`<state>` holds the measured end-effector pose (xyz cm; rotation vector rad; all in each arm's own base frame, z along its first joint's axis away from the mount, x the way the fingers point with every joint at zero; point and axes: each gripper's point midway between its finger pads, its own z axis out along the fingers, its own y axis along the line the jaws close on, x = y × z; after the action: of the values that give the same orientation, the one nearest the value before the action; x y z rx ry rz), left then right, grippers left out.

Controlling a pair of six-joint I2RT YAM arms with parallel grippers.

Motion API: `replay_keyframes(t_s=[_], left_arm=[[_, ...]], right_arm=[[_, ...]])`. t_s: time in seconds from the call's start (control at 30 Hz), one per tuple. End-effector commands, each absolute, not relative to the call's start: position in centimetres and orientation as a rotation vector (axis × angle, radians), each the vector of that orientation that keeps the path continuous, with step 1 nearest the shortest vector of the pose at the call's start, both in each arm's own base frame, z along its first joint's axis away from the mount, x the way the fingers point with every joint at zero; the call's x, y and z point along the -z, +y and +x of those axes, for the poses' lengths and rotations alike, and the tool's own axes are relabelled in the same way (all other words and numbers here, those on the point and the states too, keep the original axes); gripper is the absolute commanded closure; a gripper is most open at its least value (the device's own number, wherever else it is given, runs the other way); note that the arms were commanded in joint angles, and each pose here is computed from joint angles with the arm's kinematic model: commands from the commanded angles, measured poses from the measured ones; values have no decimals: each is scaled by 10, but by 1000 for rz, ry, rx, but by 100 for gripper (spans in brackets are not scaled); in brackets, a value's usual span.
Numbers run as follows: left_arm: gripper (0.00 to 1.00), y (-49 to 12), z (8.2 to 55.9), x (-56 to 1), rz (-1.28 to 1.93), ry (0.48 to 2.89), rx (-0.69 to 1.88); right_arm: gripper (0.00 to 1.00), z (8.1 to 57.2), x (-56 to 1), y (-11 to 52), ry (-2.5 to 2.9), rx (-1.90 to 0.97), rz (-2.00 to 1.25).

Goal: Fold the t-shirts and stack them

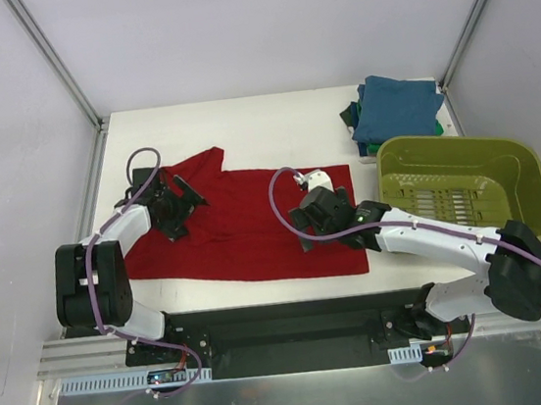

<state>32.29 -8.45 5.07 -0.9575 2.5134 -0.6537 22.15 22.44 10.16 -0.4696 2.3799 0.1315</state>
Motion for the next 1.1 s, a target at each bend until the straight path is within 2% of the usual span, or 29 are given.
replay_keyframes(t_s=[0.0,0.3,0.43,0.53,0.7,0.9,1.07], left_arm=[[1,-96,346,-77,-880,2448,716],[1,-102,391,-61,-851,2481,624],[1,-118,421,-71,-756,2484,714],[1,-122,424,-83,-688,2464,724],[1,-107,414,-125,-605,2371,638],[1,-84,377,-154,-622,2297,514],[1,-83,335,-133,-660,2342,524]], right_arm=[[1,222,-115,222,2353,-150,-425],[0,222,-113,211,2364,-87,-403],[0,222,-118,207,2350,-84,-389],[0,219,-119,205,2347,-90,-385],[0,218,-118,206,2354,-95,-391],[0,216,-117,211,2356,-105,-407],[0,211,-113,215,2367,-108,-426]])
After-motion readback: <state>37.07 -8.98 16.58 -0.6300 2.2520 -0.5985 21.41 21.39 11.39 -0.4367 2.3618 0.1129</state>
